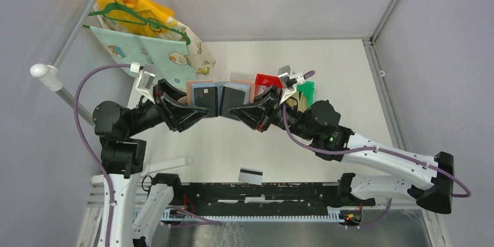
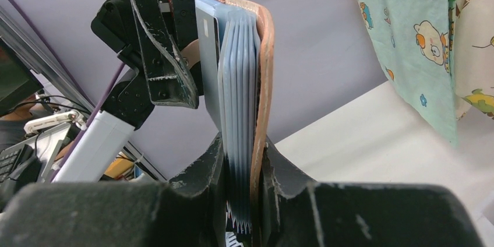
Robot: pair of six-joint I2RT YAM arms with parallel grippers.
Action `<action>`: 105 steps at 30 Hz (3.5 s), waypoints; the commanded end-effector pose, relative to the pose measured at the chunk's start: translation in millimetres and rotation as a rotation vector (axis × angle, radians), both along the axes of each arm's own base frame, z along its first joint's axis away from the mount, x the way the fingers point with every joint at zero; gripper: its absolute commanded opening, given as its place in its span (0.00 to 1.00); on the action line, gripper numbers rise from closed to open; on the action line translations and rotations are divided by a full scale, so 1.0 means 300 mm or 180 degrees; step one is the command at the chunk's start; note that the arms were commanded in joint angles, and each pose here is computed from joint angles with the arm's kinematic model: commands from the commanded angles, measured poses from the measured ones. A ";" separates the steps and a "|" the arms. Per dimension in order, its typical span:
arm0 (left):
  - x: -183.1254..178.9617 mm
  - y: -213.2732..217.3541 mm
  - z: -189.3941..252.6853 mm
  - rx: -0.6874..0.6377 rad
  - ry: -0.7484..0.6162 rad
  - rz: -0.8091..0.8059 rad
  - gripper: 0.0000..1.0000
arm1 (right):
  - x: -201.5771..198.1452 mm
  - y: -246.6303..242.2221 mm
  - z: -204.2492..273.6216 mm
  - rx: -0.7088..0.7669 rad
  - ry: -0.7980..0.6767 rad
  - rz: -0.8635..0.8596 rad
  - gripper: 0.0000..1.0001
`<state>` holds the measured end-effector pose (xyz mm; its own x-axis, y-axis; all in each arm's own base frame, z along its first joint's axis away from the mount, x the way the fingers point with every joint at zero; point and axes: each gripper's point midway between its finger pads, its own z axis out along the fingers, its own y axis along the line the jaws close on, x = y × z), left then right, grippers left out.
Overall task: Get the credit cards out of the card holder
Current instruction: Remove the credit card from the card holder.
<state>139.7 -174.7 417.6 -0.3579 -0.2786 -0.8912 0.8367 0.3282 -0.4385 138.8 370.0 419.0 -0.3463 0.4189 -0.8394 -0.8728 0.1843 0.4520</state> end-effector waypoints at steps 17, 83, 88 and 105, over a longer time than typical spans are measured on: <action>-0.035 0.015 0.059 -0.0103 -0.0275 0.0187 0.43 | 0.003 -0.071 0.150 0.1094 0.0378 0.0037 0.00; -0.075 -0.009 0.030 0.0552 -0.0450 -0.0519 0.02 | 0.104 -0.138 0.104 0.0152 -0.0550 0.0012 0.95; -0.106 -0.007 -0.029 0.0717 -0.0510 -0.0711 0.05 | 0.058 -0.101 0.129 -0.0325 -0.1192 0.0466 0.96; -0.117 -0.006 -0.095 0.0775 -0.0389 -0.0882 0.02 | -0.031 0.034 0.105 -0.0418 -0.1227 0.1529 0.82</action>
